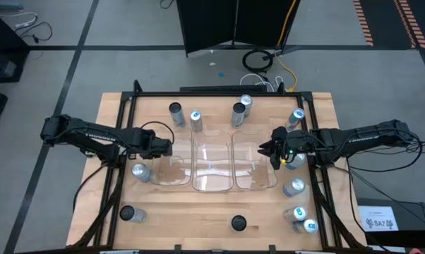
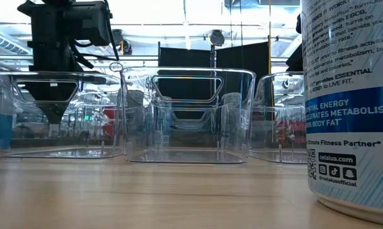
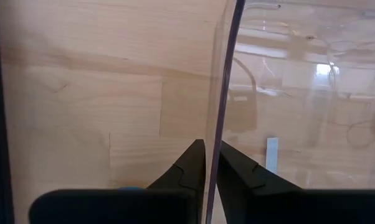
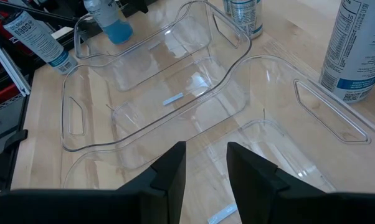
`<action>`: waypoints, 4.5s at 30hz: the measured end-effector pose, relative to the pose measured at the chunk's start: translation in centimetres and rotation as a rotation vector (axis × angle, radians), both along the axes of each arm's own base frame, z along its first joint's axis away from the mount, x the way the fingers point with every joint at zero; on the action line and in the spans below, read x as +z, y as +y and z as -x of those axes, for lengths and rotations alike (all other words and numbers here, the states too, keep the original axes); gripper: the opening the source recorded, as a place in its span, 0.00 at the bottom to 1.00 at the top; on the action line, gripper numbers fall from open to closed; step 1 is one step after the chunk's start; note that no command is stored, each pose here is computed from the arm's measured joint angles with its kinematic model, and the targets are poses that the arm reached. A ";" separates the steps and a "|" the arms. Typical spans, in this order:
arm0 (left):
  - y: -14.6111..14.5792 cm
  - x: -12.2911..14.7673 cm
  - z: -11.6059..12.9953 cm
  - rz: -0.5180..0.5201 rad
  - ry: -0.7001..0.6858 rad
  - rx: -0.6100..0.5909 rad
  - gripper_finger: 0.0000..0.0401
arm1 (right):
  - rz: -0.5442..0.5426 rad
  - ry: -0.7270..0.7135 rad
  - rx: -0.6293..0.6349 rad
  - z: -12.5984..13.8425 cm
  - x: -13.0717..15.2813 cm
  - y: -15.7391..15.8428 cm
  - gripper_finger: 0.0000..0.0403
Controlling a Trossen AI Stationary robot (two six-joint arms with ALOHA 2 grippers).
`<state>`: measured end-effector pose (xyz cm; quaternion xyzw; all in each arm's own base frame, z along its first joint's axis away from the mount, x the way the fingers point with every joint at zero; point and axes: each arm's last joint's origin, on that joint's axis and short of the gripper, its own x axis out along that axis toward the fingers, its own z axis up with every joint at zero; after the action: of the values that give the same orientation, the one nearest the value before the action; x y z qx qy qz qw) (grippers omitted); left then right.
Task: Sort soda cans
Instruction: Move the bottom left transparent bin to the middle left of the table, then put the top left white soda can into the left transparent bin
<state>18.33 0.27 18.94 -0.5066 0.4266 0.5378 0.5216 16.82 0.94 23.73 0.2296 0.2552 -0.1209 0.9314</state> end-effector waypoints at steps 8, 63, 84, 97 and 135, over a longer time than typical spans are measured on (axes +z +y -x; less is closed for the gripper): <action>0.0 0.0 0.0 0.001 0.003 -0.002 0.25 | 0.001 0.000 0.001 0.0 0.0 0.0 0.27; 0.9 9.2 0.5 -0.300 -0.063 -1.131 0.32 | 0.150 -0.152 -0.149 -1.0 1.3 -0.5 0.27; 1.5 11.9 -3.2 -0.760 -0.321 -1.067 0.32 | 0.129 0.070 -0.205 -4.0 -3.0 -0.3 0.27; 1.7 12.9 -3.9 -0.884 -0.388 -0.996 0.32 | 0.225 0.096 -0.138 -4.1 -3.0 -0.3 0.27; 1.8 13.2 -4.0 -0.927 -0.376 -0.962 0.94 | 0.103 0.063 -0.217 -4.1 -3.0 -0.3 0.27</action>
<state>22.35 2.04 32.10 -0.0707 0.2325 0.2764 0.9298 20.87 0.62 20.76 0.2039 0.2514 -0.2410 0.9150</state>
